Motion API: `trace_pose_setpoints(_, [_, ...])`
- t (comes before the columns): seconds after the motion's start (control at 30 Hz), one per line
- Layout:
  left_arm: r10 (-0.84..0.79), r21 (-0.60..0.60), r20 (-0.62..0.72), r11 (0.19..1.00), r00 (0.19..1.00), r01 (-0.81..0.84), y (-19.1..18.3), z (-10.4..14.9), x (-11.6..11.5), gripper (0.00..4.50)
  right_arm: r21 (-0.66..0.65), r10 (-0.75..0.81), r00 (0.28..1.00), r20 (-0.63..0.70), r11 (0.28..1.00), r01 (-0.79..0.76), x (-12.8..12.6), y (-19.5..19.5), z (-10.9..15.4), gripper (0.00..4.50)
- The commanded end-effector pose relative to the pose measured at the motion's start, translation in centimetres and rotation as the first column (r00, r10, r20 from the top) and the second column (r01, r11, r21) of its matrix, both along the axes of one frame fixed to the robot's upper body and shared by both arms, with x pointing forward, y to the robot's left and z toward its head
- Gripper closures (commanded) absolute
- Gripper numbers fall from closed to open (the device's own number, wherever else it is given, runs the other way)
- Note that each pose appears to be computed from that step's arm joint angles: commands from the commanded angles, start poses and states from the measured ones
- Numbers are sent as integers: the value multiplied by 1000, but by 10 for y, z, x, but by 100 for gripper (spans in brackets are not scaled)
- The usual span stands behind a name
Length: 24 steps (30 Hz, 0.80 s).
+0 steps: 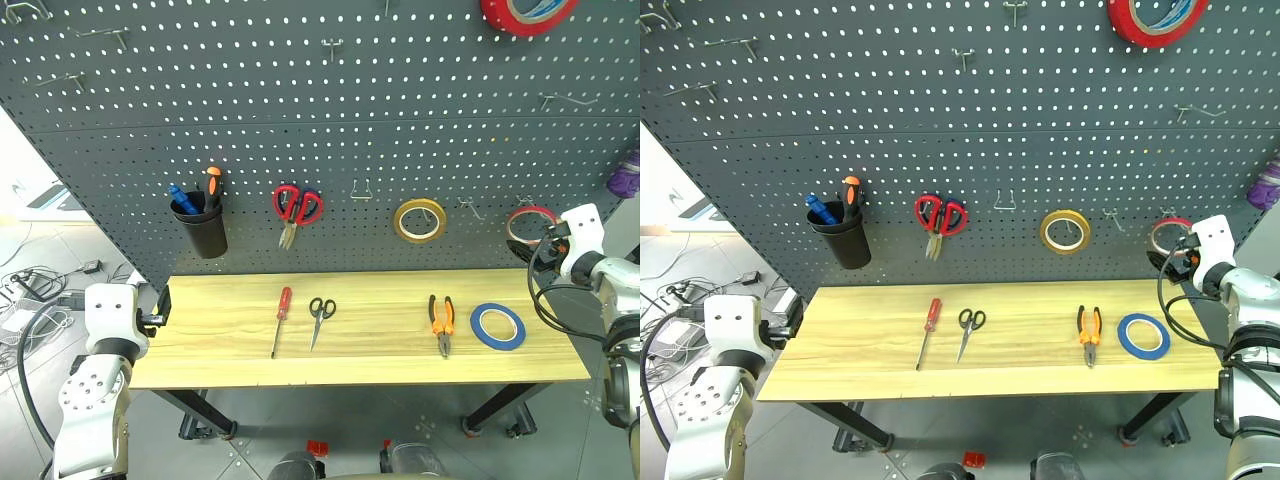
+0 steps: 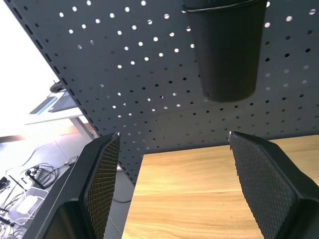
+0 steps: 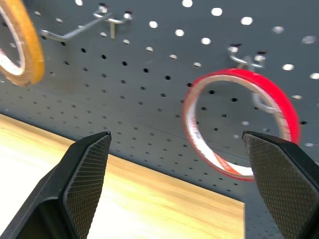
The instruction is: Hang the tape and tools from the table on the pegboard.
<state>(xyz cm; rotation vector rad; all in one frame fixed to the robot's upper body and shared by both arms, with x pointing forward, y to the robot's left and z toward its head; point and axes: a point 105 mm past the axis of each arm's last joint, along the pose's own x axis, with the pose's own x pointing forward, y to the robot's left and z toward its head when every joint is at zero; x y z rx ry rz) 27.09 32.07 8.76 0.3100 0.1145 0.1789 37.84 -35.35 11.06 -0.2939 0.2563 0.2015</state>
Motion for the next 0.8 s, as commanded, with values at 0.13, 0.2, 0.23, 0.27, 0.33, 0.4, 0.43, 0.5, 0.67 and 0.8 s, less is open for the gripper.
trace_pose_setpoints(0.13, [-57, 43, 82, 998, 995, 53, -12, 23, 8, 84, -18, -79, 994, 72, 997, 81, -1, -20, 23, 0])
trace_pose_setpoints(0.2, [-57, 38, 84, 998, 995, 53, -12, 23, 8, 84, -19, -79, 994, 73, 997, 81, 0, -20, 23, 0])
trace_pose_setpoints(0.23, [-58, 42, 83, 998, 995, 54, -13, 23, 9, 84, -19, -76, 995, 72, 997, 77, 0, -19, 23, 0])
trace_pose_setpoints(0.27, [-56, 49, 79, 997, 995, 53, -13, 22, 9, 84, -18, -72, 995, 69, 997, 74, 0, -18, 22, 0])
trace_pose_setpoints(0.33, [-52, 56, 73, 997, 996, 48, -12, 21, 9, 84, -21, -61, 996, 61, 998, 62, -1, -16, 19, 0])
trace_pose_setpoints(0.4, [-45, 51, 66, 998, 997, 42, -12, 20, 9, 84, -26, -48, 998, 51, 998, 49, -1, -14, 17, 0])
trace_pose_setpoints(0.43, [-42, 52, 64, 998, 997, 38, -12, 20, 9, 84, -25, -34, 998, 47, 999, 35, -2, -12, 15, 0])
trace_pose_setpoints(0.5, [-22, 64, 55, 998, 998, 19, -11, 19, 9, 84, -22, -1, 999, 41, 1000, 2, -2, -6, 13, 0])
trace_pose_setpoints(0.67, [-58, 62, 56, 997, 997, 54, -26, 25, 11, 84, -31, 117, 993, -24, 993, -118, -9, 18, 6, 0])
trace_pose_setpoints(0.8, [-228, -55, 50, 972, 972, 231, -64, 32, 15, 84, -78, 216, 973, -79, 972, -222, -27, 38, 7, 0])
